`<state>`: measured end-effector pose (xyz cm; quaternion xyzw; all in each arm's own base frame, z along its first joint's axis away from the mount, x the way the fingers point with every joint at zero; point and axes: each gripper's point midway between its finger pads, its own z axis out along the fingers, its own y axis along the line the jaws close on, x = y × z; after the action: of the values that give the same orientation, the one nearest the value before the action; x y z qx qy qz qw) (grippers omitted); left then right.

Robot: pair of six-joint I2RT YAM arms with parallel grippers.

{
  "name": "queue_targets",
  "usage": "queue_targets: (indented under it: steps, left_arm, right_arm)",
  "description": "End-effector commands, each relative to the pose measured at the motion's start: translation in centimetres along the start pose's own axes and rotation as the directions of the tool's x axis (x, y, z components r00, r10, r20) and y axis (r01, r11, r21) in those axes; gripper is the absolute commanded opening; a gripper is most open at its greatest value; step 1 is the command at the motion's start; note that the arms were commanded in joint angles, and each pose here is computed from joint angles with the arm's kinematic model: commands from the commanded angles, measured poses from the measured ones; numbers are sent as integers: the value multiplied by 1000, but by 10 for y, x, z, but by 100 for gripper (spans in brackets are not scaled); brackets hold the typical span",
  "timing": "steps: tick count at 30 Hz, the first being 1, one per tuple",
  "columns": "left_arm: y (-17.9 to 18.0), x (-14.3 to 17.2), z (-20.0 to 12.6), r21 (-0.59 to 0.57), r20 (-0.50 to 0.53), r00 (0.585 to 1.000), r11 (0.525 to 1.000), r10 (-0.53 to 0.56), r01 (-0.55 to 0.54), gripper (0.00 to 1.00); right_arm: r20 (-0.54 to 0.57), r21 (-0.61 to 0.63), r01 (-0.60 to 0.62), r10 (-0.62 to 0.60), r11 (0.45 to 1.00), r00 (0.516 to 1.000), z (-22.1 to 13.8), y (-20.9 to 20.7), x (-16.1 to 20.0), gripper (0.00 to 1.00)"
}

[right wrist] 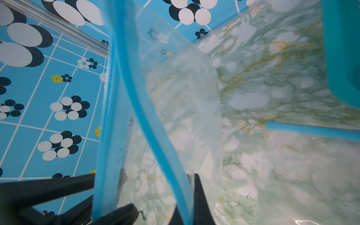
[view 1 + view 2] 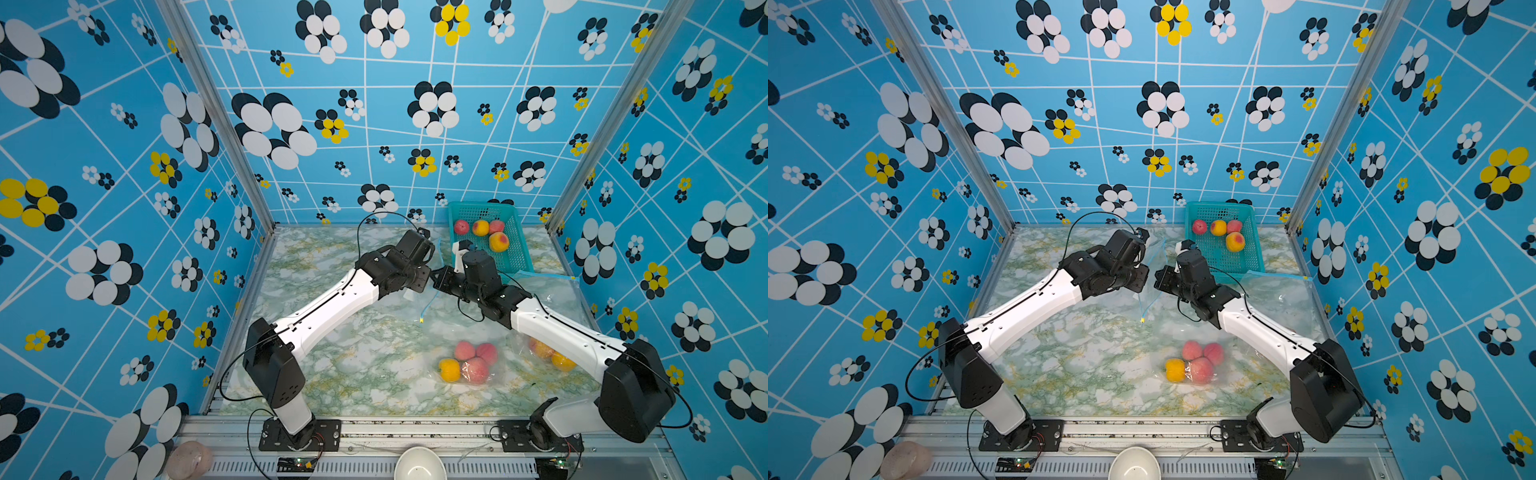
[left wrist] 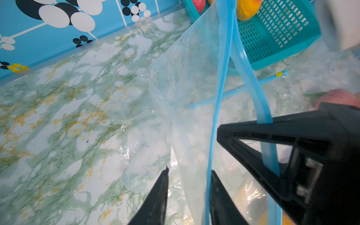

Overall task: Place the peach in a zip-top bag and seal the zipper
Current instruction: Open the zipper of the food storage bag at the center of the board.

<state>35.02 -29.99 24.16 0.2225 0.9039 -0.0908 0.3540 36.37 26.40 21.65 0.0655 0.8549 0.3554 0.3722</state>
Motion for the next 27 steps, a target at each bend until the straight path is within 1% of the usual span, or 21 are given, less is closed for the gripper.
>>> queue_targets:
  steps: [1, 3, 4, 8, 10, 12, 16, 20, 23, 25, 27]
  left_arm:
    - [11, 23, 8, -77, -82, 996, 996, 45, -51, 35]
    - [16, 27, 10, -107, -97, 994, 992, 52, -63, 29]
    - [18, 26, 9, -115, -95, 994, 991, 55, -65, 25]
    - [25, 16, -3, -125, -60, 997, 990, 52, -59, 9]
    - [26, 8, -13, -110, -36, 998, 993, 43, -47, 4]
    - [25, 0, -24, -87, -11, 999, 995, 40, -40, 2]
    - [28, -10, -47, -89, 2, 998, 994, 62, -61, 1]
    - [46, -9, -68, -189, -50, 991, 973, 125, -132, 1]
    - [53, -3, -80, -219, -99, 984, 962, 146, -165, 2]
    - [52, 2, -80, -208, -118, 982, 964, 146, -168, 4]
    - [47, 12, -69, -180, -152, 978, 969, 143, -170, 5]
  right_arm:
    - [51, -10, 9, -9, 1000, 999, -14, 11, -15, 0]
    - [49, -6, 10, -10, 1000, 999, -13, 9, -14, 0]
    - [45, -4, 12, -12, 1000, 999, -12, 8, -12, 0]
    - [26, 13, 8, -8, 1000, 1000, -4, 1, -5, 0]
    - [9, 19, 11, -11, 1000, 1000, 4, -3, 0, 0]
    - [-29, 24, 17, -16, 1000, 999, 15, -7, 8, 0]
    - [-82, 25, -8, 10, 1000, 997, 40, -15, 22, 1]
    - [-105, 25, -34, 36, 999, 994, 62, -19, 28, 5]
    - [-129, 30, -35, 38, 999, 991, 77, -20, 33, 7]
    - [-141, 44, -35, 41, 998, 989, 84, -24, 36, 10]
    - [-156, 50, -36, 44, 998, 987, 88, -27, 40, 13]
